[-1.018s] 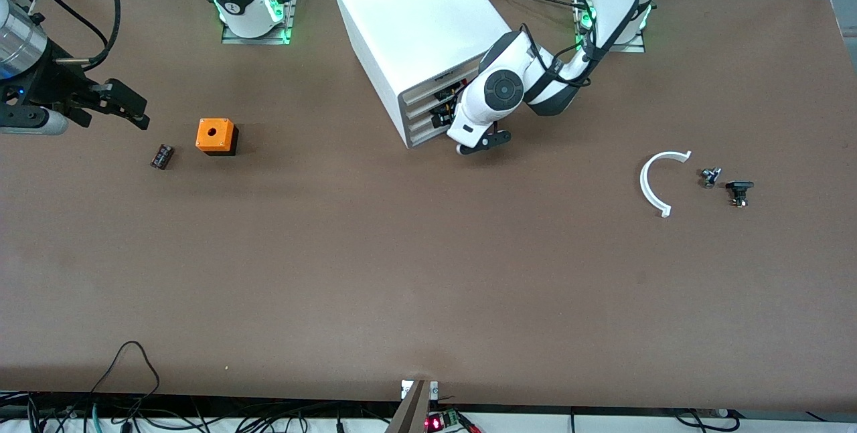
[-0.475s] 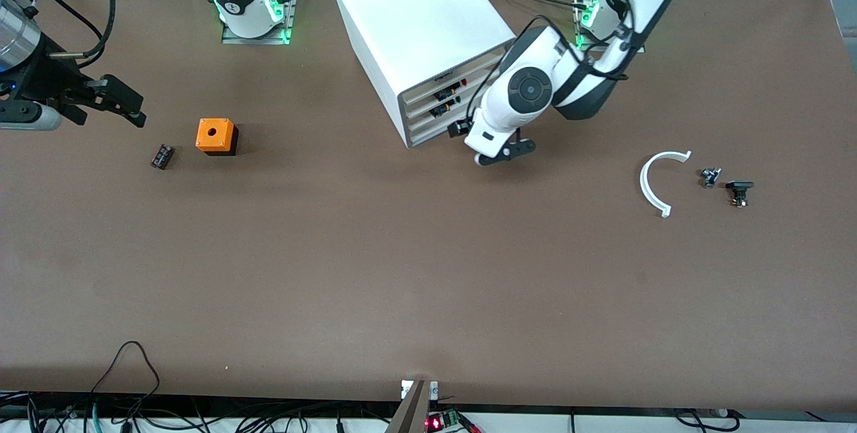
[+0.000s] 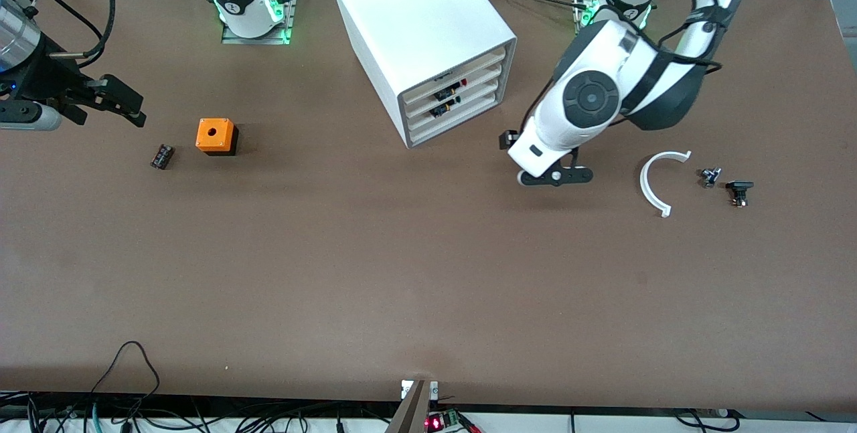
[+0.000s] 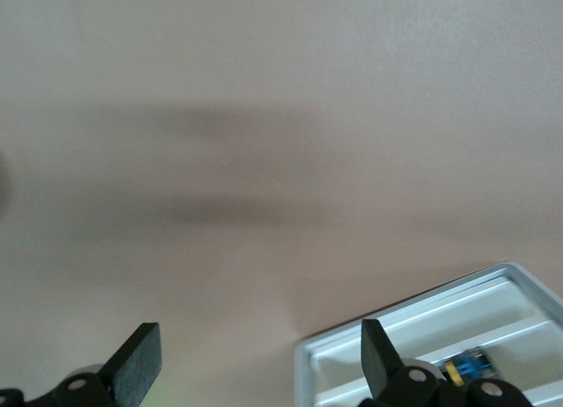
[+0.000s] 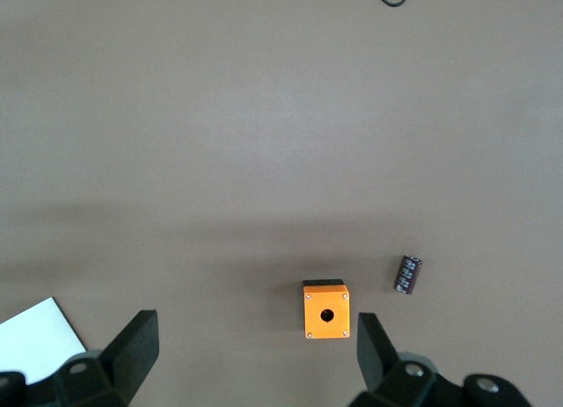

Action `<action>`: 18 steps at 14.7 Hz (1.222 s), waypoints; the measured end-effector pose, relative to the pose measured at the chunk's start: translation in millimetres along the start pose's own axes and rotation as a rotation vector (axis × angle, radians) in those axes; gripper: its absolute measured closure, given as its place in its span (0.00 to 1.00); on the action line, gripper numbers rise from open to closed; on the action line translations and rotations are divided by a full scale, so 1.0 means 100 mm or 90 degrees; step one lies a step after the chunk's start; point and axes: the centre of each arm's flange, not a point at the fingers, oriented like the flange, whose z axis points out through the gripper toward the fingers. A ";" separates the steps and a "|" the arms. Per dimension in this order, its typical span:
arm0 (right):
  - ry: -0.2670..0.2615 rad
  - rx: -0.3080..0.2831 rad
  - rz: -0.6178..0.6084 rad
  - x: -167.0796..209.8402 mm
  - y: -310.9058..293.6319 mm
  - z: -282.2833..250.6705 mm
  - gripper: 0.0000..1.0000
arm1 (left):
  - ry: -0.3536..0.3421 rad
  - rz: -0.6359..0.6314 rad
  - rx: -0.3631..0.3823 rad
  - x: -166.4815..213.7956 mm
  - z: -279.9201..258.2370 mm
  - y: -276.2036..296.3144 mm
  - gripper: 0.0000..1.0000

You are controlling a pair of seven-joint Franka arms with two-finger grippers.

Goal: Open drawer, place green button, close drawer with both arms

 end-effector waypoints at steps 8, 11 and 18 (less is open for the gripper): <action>-0.001 0.000 0.001 0.00 0.01 0.00 0.00 | 0.093 0.138 0.006 0.08 -1.22 -1.55 0.00; -0.001 0.000 0.001 0.00 0.01 0.00 0.00 | 0.116 0.105 -0.027 -0.03 -1.47 -2.18 0.00; -0.001 0.000 0.001 0.00 0.01 0.00 0.00 | 0.139 0.064 -0.019 -0.40 -1.47 -2.62 0.00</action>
